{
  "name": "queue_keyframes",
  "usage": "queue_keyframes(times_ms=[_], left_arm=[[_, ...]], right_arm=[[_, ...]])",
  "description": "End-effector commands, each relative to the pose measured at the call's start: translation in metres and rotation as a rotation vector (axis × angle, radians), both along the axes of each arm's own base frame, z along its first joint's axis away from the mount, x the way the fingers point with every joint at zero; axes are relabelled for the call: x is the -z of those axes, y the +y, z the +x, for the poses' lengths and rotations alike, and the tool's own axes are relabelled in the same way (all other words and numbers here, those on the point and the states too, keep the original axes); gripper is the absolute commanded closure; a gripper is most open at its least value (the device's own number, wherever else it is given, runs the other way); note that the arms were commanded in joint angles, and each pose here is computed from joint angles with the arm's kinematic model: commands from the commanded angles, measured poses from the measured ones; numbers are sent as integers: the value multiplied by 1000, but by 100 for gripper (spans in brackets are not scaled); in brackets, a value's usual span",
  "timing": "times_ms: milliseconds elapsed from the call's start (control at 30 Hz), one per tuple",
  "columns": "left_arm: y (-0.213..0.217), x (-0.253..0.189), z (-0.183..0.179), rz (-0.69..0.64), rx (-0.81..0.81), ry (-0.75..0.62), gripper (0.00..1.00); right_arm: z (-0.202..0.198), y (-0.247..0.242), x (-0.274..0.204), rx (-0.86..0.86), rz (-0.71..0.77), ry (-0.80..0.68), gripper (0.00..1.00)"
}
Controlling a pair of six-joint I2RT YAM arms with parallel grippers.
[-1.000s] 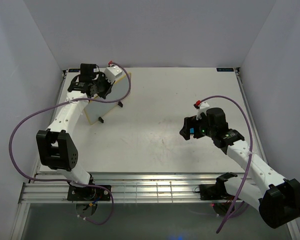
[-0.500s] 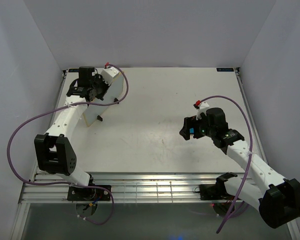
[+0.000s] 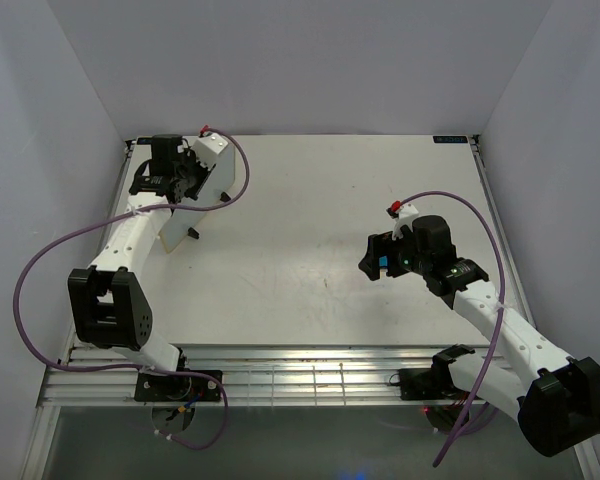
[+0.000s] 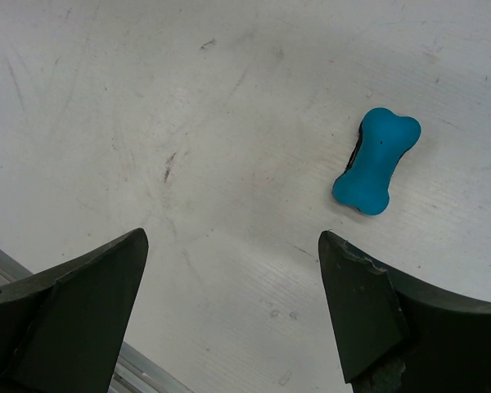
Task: Erase the whiteboard
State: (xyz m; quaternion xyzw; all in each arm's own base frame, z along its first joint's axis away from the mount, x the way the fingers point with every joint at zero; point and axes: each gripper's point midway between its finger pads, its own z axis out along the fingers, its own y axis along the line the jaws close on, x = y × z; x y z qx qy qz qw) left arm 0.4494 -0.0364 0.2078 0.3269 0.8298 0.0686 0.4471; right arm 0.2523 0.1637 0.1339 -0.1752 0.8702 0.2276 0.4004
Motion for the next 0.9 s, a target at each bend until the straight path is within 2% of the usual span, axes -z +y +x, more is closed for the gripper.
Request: queue_keyframes(times_ms=[0, 267, 367, 600, 867], left_arm=[[25, 0, 6, 46, -82, -27, 62], [26, 11, 33, -3, -101, 28, 61], [35, 15, 40, 18, -147, 25, 61], [76, 15, 40, 74, -315, 6, 59], [79, 17, 34, 78, -326, -5, 54]], right_arm=[[5, 5, -14, -24, 19, -62, 10], [5, 6, -12, -28, 20, -59, 10], [4, 7, -13, -32, 22, -59, 10], [4, 10, -15, -43, 30, -66, 10], [3, 10, -15, -47, 32, -67, 10]])
